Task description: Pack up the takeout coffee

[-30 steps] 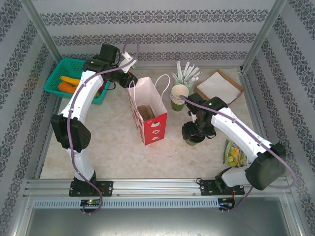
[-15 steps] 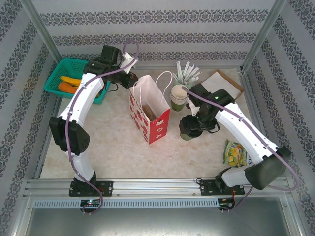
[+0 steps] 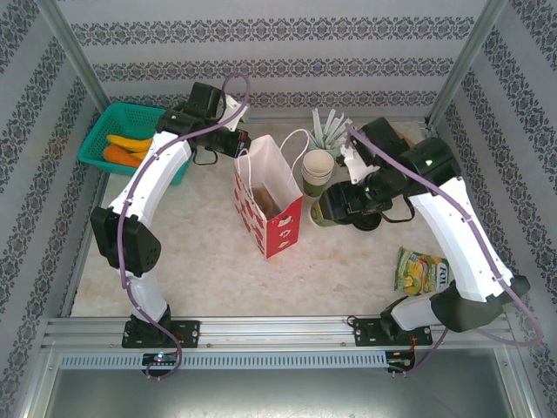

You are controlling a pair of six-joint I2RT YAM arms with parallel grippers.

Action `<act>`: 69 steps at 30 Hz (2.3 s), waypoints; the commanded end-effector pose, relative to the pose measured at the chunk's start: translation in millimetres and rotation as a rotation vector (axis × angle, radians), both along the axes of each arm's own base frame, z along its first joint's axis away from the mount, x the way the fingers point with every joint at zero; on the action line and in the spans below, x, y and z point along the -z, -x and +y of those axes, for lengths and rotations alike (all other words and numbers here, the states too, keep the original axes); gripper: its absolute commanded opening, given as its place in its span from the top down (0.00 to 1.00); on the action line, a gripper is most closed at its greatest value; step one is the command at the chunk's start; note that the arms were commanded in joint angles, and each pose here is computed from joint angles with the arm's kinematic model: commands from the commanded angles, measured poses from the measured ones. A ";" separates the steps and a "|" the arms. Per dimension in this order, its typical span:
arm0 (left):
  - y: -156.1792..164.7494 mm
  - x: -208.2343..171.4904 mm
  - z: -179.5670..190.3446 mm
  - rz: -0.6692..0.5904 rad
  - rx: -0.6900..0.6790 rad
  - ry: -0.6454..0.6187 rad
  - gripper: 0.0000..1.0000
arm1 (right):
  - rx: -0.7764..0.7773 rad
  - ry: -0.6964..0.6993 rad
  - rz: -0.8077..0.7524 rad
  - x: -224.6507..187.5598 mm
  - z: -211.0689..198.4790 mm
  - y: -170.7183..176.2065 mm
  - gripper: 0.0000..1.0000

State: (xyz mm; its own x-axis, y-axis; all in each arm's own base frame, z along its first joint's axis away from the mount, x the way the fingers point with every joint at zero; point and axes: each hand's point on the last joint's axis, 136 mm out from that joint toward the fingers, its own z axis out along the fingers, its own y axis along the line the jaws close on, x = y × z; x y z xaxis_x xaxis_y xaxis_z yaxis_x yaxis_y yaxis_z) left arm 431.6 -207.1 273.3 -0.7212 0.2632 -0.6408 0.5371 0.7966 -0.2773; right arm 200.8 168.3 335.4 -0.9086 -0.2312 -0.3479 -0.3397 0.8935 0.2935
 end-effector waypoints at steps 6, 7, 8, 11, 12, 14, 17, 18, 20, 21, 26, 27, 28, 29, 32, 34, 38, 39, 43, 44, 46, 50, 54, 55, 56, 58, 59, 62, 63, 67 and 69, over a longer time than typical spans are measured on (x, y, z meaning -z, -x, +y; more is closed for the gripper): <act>19.7 -6.3 -13.5 0.035 -0.045 0.001 1.00 | -0.122 -0.040 -0.072 -36.2 42.0 -6.4 0.60; 20.9 -6.1 -13.4 0.031 -0.048 -0.012 1.00 | -0.131 -0.035 -0.078 -34.7 48.7 -11.8 0.60; 21.3 -5.3 -12.1 0.027 -0.053 -0.024 1.00 | -0.131 -0.021 -0.084 -31.0 54.1 -18.4 0.60; 21.4 -4.2 -8.7 0.021 -0.070 -0.039 0.97 | -0.142 -0.047 -0.095 -25.4 77.7 -30.3 0.61; 21.8 -4.3 -8.1 0.021 -0.073 -0.040 0.96 | -0.144 -0.049 -0.101 -24.1 83.0 -33.1 0.61; 22.5 -3.6 -8.1 0.026 -0.074 -0.039 0.94 | -0.121 -0.020 -0.105 -16.5 87.6 -42.7 0.60; 21.9 -5.6 -9.2 0.021 -0.079 -0.025 0.93 | -0.099 0.044 -0.107 -4.3 89.5 -53.7 0.60; 21.3 -5.5 -9.7 0.021 -0.082 -0.020 0.92 | -0.102 0.040 -0.105 -1.7 94.9 -55.5 0.60; 21.3 -4.7 -9.8 0.029 -0.089 -0.016 0.92 | -0.113 0.016 -0.106 1.1 107.9 -58.3 0.60; 21.5 -6.2 -9.4 0.027 -0.094 -0.016 0.91 | -0.121 0.007 -0.103 3.5 115.1 -59.8 0.61; 22.9 -15.3 -4.0 0.001 -0.112 -0.026 0.82 | -0.148 0.027 -0.078 20.5 130.4 -66.5 0.61; 23.9 -17.4 -2.6 -0.004 -0.115 -0.026 0.79 | -0.148 0.039 -0.073 24.1 130.4 -67.5 0.60; 24.7 -19.9 -2.4 -0.010 -0.115 -0.024 0.76 | -0.149 0.050 -0.069 26.7 129.9 -68.2 0.60; 25.7 -20.7 -2.0 -0.011 -0.115 -0.023 0.72 | -0.151 0.057 -0.065 29.1 130.0 -68.7 0.60; 25.7 -24.5 1.4 -0.025 -0.134 -0.026 0.54 | -0.155 0.064 -0.059 34.2 132.8 -70.5 0.60; 24.0 -27.7 6.1 -0.041 -0.159 -0.038 0.32 | -0.160 0.066 -0.055 37.5 135.9 -71.5 0.60; 21.6 -37.5 21.8 -0.095 -0.239 -0.062 0.16 | -0.175 0.080 -0.044 45.2 139.6 -73.6 0.60; 22.1 -40.9 25.2 -0.112 -0.259 -0.064 0.13 | -0.176 0.085 -0.043 46.2 139.8 -74.2 0.60; 26.8 -52.3 43.5 -0.147 -0.346 -0.079 0.05 | -0.179 0.105 -0.044 48.8 138.1 -75.4 0.60; 28.6 -55.5 49.5 -0.153 -0.377 -0.081 0.01 | -0.177 0.115 -0.043 50.2 136.4 -76.0 0.60; 33.4 -62.0 58.2 -0.158 -0.429 -0.068 0.01 | -0.177 0.131 -0.043 51.9 133.7 -76.1 0.60; 53.4 -76.0 60.6 -0.140 -0.468 0.025 0.00 | -0.183 0.139 -0.037 54.2 133.6 -75.7 0.60; 87.6 -81.7 34.9 -0.036 -0.343 0.169 0.00 | -0.186 0.143 -0.036 54.5 134.0 -76.4 0.60; 94.1 -80.9 31.8 -0.011 -0.325 0.184 0.01 | -0.186 0.144 -0.034 54.6 134.0 -76.4 0.60; 100.6 -80.5 29.0 0.012 -0.309 0.200 0.02 | -0.186 0.146 -0.034 54.3 133.5 -76.3 0.60; 110.3 -76.0 25.7 0.043 -0.285 0.214 0.04 | -0.184 0.150 -0.031 54.9 132.8 -76.0 0.60; 113.5 -71.9 25.6 0.057 -0.282 0.215 0.04 | -0.183 0.151 -0.031 55.0 132.9 -75.9 0.60; 116.0 -60.8 26.1 0.090 -0.287 0.203 0.05 | -0.184 0.145 -0.025 54.9 133.7 -74.5 0.60; 115.4 -58.1 26.1 0.097 -0.289 0.197 0.06 | -0.184 0.143 -0.020 55.5 134.2 -73.9 0.60; 116.8 -51.1 24.7 0.114 -0.273 0.182 0.12 | -0.191 0.141 0.003 61.0 137.0 -70.8 0.60; 119.2 -49.2 27.5 0.110 -0.276 0.170 0.19 | -0.189 0.139 0.015 65.4 139.0 -70.6 0.60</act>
State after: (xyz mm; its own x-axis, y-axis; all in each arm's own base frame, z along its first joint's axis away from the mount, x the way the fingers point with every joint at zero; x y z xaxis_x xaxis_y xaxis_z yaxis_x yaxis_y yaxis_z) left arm 322.9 -179.7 328.1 -0.7945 -0.0659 -0.6037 0.2736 0.8486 -0.4528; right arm 277.4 300.7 278.2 -0.8475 -0.4255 -0.3172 -0.4925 0.8533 0.1712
